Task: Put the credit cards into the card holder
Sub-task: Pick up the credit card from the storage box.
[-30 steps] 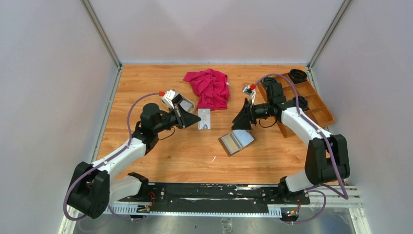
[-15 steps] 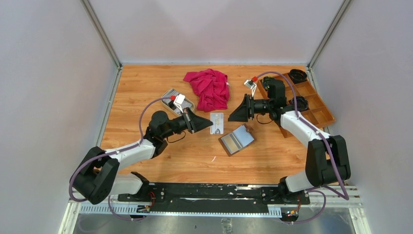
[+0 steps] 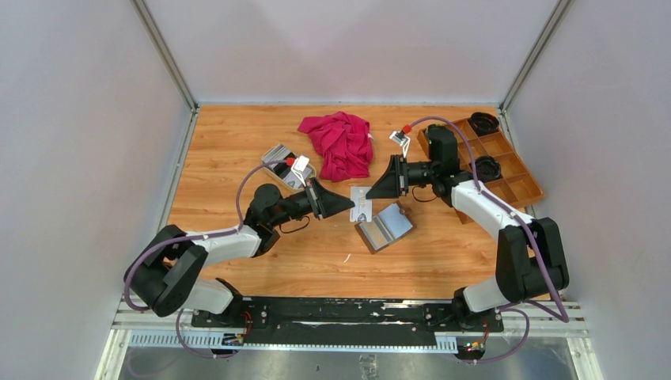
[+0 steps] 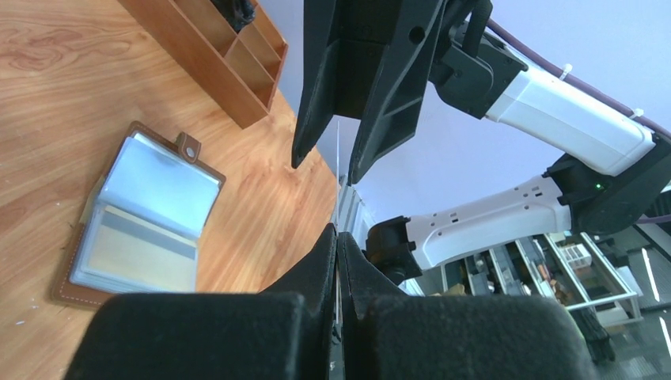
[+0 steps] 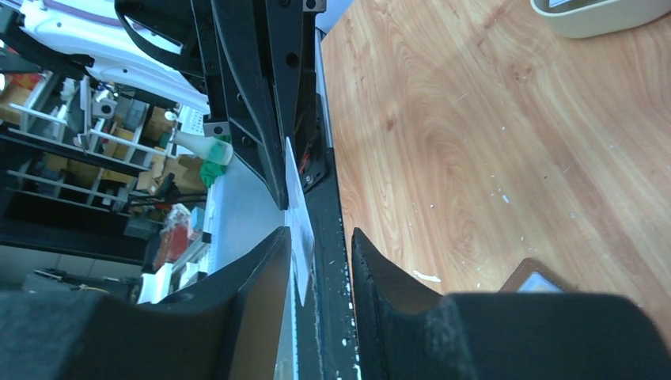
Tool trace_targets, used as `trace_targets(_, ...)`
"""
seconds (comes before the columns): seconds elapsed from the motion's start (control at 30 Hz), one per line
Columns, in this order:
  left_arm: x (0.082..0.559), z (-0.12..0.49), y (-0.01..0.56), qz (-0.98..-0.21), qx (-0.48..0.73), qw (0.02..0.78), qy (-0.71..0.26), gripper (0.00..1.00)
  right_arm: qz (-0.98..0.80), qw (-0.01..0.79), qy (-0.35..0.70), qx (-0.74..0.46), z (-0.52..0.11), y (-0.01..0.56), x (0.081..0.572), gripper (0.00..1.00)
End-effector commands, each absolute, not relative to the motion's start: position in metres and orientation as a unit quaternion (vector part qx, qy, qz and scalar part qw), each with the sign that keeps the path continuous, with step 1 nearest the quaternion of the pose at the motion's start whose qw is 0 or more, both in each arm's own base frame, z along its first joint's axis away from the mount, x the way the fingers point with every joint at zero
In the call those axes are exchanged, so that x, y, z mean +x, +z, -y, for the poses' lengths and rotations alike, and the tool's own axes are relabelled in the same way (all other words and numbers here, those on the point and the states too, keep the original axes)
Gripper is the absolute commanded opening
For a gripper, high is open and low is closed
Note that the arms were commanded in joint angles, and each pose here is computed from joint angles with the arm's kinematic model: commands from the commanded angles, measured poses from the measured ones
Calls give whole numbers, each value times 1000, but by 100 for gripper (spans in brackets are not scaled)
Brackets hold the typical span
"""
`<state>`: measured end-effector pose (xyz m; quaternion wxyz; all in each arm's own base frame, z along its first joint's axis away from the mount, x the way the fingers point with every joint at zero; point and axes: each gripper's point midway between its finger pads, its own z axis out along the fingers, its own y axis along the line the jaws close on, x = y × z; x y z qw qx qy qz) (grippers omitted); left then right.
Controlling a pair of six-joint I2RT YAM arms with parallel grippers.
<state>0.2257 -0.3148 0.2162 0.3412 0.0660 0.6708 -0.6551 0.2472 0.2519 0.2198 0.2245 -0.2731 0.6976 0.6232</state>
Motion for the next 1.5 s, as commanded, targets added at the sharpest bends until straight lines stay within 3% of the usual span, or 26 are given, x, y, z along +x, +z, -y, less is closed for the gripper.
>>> trace_targets(0.0,222,319,218,-659,72,346,-664,0,-688,211,635,-283,-256,224,242,35)
trace_targets(0.1,219,321,214,-661,73,342,-664,0,-686,210,636,-283,-257,225,242,28)
trace_targets(0.2,218,321,211,-661,70,340,-665,0,-677,208,642,-294,-256,227,239,7)
trace_targets(0.27,218,320,208,-663,65,340,-663,3,-661,210,647,-316,-255,230,235,0)
trace_targets(0.37,216,314,201,-674,56,345,-651,23,-629,229,641,-376,-249,224,224,0)
trace_targets(0.43,217,307,192,-689,56,361,-625,44,-633,251,622,-386,-241,219,227,0)
trace_targets(0.53,216,290,177,-716,53,385,-580,55,-674,282,568,-378,-225,201,243,0)
trace_targets(0.67,210,272,165,-728,42,405,-551,55,-740,287,490,-361,-204,164,258,0)
trace_targets(1.07,185,291,140,-749,54,389,-534,56,-785,233,483,-311,-174,114,273,0)
trace_targets(1.47,172,317,122,-754,53,393,-524,57,-788,200,492,-312,-160,103,267,0)
